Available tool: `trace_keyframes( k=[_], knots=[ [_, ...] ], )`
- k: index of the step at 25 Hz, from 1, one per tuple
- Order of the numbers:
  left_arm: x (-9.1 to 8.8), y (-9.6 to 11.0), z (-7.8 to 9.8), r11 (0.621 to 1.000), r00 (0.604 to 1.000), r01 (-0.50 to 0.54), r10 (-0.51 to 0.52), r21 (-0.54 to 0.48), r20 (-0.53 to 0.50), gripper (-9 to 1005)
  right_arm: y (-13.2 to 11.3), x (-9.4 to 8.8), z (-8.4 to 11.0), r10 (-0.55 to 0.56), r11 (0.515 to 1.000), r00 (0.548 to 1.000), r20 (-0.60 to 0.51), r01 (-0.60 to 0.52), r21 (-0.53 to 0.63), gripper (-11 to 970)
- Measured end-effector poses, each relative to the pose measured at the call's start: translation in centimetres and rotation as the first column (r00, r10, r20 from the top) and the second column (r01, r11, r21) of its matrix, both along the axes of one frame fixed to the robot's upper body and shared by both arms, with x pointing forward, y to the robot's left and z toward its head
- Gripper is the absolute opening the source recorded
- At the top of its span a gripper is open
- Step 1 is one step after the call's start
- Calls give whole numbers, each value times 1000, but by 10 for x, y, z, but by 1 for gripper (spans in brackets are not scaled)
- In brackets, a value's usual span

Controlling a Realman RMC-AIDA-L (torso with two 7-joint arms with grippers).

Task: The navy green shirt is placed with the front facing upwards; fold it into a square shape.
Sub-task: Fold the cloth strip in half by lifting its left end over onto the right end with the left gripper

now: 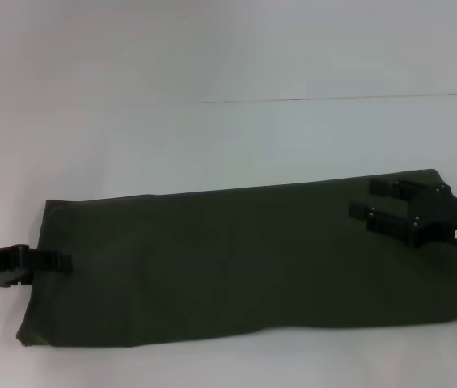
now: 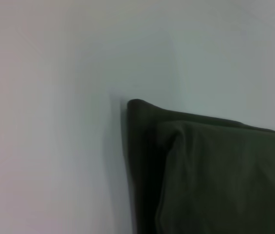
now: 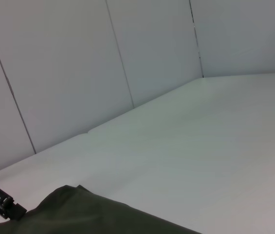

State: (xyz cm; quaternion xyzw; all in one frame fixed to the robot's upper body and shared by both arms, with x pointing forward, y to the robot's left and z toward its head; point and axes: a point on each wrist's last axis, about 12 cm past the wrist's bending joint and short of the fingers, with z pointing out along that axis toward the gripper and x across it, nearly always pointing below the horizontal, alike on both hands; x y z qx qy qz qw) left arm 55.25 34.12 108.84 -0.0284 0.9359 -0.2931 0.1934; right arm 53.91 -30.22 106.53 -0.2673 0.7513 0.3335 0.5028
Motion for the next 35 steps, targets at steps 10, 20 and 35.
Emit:
trace_keyframes(
  k=[10,20,35],
  knots=[
    [0,3,2,1000,1000,-7,7,6,5,763,0,0,0,1,1000,1000,-2,-1,1,660],
    [2,7,8,1000,1000,-15,15,20,20,762,0,0,0,0,1000,1000,-5,0,3,659],
    [2,4,2,1000,1000,-13,13,20,8,760,1,3,1,1,1000,1000,3,-1,-3,659]
  ],
)
